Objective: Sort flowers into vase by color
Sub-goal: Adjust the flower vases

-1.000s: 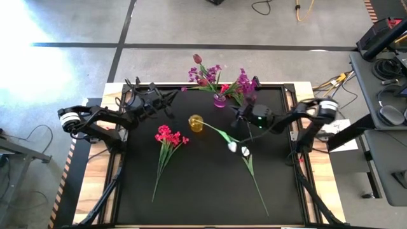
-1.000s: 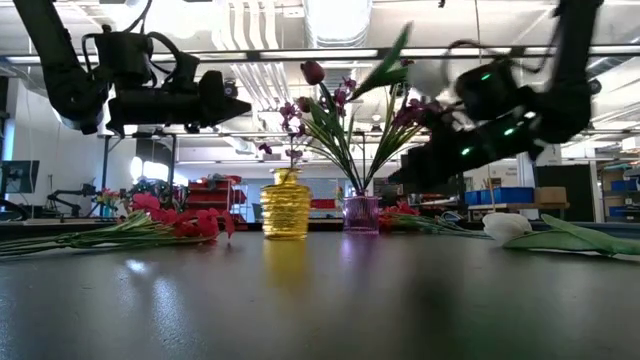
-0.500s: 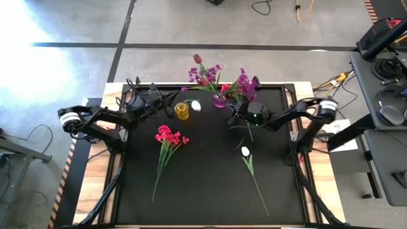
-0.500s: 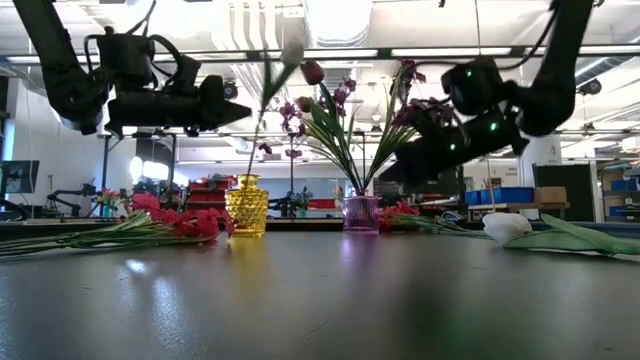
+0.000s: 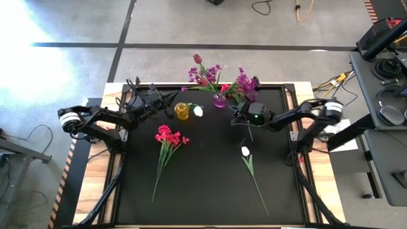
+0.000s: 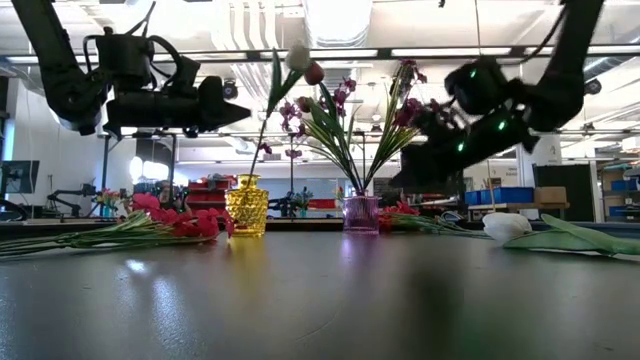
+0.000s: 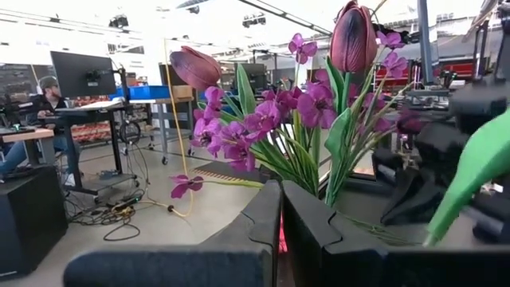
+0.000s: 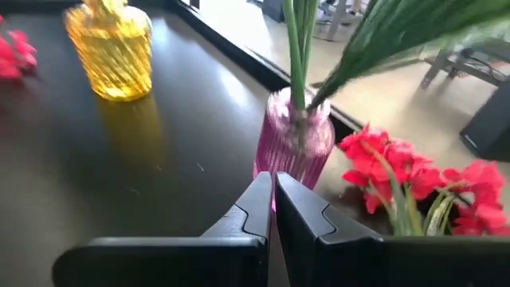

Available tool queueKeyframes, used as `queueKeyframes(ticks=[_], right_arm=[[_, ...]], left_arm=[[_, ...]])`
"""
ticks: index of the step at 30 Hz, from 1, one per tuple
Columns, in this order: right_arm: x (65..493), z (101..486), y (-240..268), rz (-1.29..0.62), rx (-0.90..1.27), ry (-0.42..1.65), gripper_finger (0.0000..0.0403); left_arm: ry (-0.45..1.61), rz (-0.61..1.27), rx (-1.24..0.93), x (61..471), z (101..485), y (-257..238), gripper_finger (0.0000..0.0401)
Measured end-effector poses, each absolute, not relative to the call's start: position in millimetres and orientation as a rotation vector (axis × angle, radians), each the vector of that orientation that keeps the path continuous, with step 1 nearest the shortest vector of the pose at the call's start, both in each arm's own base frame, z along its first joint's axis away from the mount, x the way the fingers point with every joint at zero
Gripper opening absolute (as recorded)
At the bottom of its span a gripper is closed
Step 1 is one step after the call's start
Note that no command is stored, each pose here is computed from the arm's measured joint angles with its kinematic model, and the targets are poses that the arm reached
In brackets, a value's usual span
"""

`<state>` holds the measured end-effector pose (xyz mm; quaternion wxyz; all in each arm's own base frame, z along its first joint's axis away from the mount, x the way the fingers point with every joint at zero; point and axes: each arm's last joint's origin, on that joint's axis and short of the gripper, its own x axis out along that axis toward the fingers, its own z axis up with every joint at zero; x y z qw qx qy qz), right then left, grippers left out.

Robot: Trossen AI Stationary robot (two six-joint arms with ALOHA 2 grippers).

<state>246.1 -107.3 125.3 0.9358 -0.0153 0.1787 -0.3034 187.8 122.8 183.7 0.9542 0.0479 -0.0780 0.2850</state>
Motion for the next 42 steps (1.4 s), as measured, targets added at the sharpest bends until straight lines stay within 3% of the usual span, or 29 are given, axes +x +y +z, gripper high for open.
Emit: queueKeyframes(ticks=[8, 42], right_arm=[[271.4, 93.9, -120.7, -0.716, -0.059, 0.435, 0.0012], [285.7, 102.7, -138.1, -0.825, -0.169, 0.528, 0.0012]], left_arm=[[-0.152, 0.599, 0.09, 186.6, 182.0, 122.8, 0.0], [-0.132, 0.6, 0.084, 186.0, 179.3, 122.4, 0.0]])
